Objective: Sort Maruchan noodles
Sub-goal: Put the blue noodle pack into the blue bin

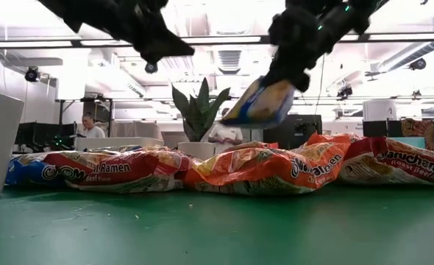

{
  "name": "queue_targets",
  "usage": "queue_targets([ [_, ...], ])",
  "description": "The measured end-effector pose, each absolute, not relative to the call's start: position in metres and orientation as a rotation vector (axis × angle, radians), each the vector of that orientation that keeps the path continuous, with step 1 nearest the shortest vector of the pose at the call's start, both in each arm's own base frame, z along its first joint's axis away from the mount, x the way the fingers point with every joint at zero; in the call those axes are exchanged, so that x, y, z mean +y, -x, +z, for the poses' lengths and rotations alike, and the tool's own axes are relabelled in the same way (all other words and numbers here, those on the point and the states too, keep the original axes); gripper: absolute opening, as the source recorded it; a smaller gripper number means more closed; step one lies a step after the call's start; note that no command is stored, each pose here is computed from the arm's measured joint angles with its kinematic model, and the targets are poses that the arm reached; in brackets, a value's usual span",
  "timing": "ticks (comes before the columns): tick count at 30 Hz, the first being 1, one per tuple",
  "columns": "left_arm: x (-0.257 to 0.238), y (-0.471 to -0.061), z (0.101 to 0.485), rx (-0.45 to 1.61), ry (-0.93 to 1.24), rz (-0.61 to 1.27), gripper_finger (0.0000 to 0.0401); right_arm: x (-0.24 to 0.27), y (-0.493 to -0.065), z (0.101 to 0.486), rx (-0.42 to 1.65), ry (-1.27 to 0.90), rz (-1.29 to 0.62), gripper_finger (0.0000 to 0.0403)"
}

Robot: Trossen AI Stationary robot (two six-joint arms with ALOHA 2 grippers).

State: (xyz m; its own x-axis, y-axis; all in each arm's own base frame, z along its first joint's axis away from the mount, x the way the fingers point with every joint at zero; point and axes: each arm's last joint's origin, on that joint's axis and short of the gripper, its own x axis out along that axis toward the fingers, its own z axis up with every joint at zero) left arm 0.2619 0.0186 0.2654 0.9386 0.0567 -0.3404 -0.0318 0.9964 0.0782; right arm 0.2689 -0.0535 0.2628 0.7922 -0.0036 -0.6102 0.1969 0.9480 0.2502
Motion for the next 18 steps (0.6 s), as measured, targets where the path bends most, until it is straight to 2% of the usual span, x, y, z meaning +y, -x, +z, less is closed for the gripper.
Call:
queue_targets([
  [3, 0.018, -0.259, 0.272, 0.309, -0.089, 0.045, 0.0000, -0.053, -0.254, 0.283, 0.722, -0.200, -0.172, 0.0008],
  [11, 0.018, -0.258, 0.275, 0.291, -0.092, 0.046, 0.0000, -0.058, -0.214, 0.313, 1.103, 0.263, -0.412, 0.0008],
  [18, 0.018, -0.260, 0.271, 0.309, -0.088, 0.045, 0.0000, -0.058, -0.193, 0.313, 1.292, 0.525, -0.445, 0.0008],
])
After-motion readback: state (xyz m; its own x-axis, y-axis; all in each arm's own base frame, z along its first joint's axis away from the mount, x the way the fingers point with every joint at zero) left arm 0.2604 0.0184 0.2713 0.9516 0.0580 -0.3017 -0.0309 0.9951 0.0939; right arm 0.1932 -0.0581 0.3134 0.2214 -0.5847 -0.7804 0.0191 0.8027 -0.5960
